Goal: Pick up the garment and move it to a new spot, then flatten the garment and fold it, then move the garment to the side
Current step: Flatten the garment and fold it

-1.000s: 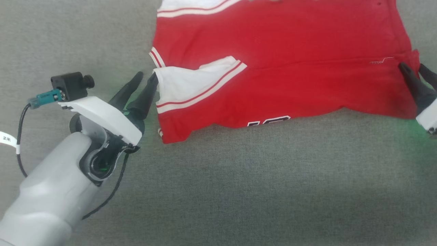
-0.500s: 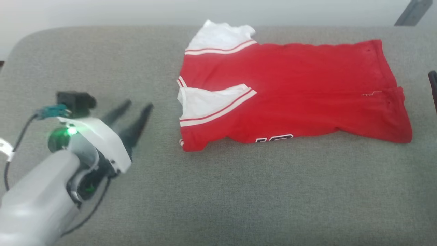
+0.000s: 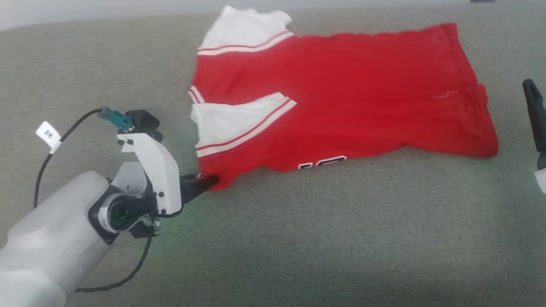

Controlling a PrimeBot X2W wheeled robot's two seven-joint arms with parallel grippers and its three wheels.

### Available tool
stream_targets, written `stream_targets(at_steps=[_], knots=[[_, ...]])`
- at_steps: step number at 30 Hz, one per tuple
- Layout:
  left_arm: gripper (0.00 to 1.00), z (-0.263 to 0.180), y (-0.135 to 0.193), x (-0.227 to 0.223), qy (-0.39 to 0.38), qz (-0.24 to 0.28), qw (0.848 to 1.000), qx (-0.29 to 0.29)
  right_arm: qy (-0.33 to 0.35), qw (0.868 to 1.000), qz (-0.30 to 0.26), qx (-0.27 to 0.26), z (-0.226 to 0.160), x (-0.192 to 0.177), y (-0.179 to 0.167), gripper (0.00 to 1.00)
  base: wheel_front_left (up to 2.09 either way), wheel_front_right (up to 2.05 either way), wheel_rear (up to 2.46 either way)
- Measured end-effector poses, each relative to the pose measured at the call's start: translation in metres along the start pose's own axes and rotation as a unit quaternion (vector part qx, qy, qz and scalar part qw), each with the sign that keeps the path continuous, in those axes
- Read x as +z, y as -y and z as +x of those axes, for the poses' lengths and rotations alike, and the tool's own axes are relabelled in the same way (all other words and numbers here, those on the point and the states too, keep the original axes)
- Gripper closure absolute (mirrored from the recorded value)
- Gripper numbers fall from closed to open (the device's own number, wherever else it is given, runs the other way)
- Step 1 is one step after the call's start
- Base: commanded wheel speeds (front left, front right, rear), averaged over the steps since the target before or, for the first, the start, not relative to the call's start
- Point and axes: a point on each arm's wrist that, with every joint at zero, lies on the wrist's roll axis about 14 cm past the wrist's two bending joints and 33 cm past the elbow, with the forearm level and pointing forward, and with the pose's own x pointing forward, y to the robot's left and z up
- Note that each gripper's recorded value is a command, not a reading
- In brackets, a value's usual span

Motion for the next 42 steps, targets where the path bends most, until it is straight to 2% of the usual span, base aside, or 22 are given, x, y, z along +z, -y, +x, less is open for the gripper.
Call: stream_targets(at_steps=[5,6,7,8,12,16,19,24,26,27,28,29,30,38,42], knots=[[0.0,0.025,-0.007,-0.003,-0.041,-0.007,0.999,0.006,-0.019,1.0,-0.004,-0.018,-0.004,-0.01,0.014,0.0,0.0,0.0,0.0],[0.13,0.029,-0.007,-0.002,-0.043,-0.01,0.999,0.003,-0.026,0.999,-0.005,-0.02,-0.005,-0.013,0.016,0.0,0.0,0.0,0.0],[0.54,0.033,-0.005,-0.002,-0.047,-0.013,0.999,-0.003,-0.036,0.999,-0.007,-0.02,-0.005,-0.017,0.018,0.0,0.0,0.0,0.0],[1.0,0.036,-0.005,-0.003,-0.052,-0.018,0.998,-0.007,-0.048,0.999,-0.01,-0.02,-0.006,-0.021,0.019,0.0,0.0,0.0,0.0],[1.0,0.044,-0.003,-0.001,-0.056,-0.019,0.998,-0.021,-0.114,0.993,-0.03,-0.01,-0.004,-0.041,0.022,0.0,0.0,0.0,0.0],[1.0,0.05,-0.002,0.001,-0.053,-0.014,0.998,-0.031,-0.204,0.978,-0.051,0.009,0.005,-0.065,0.019,0.0,0.0,0.0,0.0],[1.0,0.053,0.0,0.003,-0.048,-0.008,0.998,-0.037,-0.287,0.956,-0.052,0.014,0.005,-0.089,0.021,0.0,0.0,0.0,0.0],[1.0,0.058,0.004,0.006,-0.04,-0.006,0.998,-0.05,-0.425,0.905,-0.033,0.022,-0.006,-0.132,0.017,0.0,0.0,0.0,0.0],[1.0,0.06,0.004,0.007,-0.037,-0.006,0.998,-0.052,-0.453,0.891,-0.034,0.028,-0.007,-0.139,0.014,0.0,0.0,0.0,0.0],[1.0,0.061,0.005,0.007,-0.036,-0.004,0.998,-0.053,-0.46,0.887,-0.03,0.028,-0.007,-0.142,0.014,0.11,0.0,0.0,0.0],[1.0,0.061,0.004,0.007,-0.035,-0.003,0.998,-0.053,-0.468,0.883,-0.03,0.028,-0.007,-0.144,0.015,0.53,0.0,0.0,0.0],[1.0,0.061,0.004,0.007,-0.034,-0.001,0.998,-0.054,-0.472,0.88,-0.033,0.03,-0.007,-0.146,0.014,0.87,0.0,0.0,0.0],[1.0,0.061,0.003,0.007,-0.031,0.0,0.998,-0.053,-0.474,0.88,-0.035,0.03,-0.006,-0.147,0.014,1.0,0.0,0.0,0.0],[1.0,0.042,0.005,0.006,-0.003,0.012,0.998,-0.056,-0.45,0.892,-0.029,0.029,-0.014,-0.135,0.013,1.0,0.0,0.0,0.0],[1.0,0.02,0.001,-0.009,0.0,0.019,0.998,-0.056,-0.453,0.89,-0.03,0.031,-0.034,-0.128,0.014,1.0,0.0,0.0,0.0]])
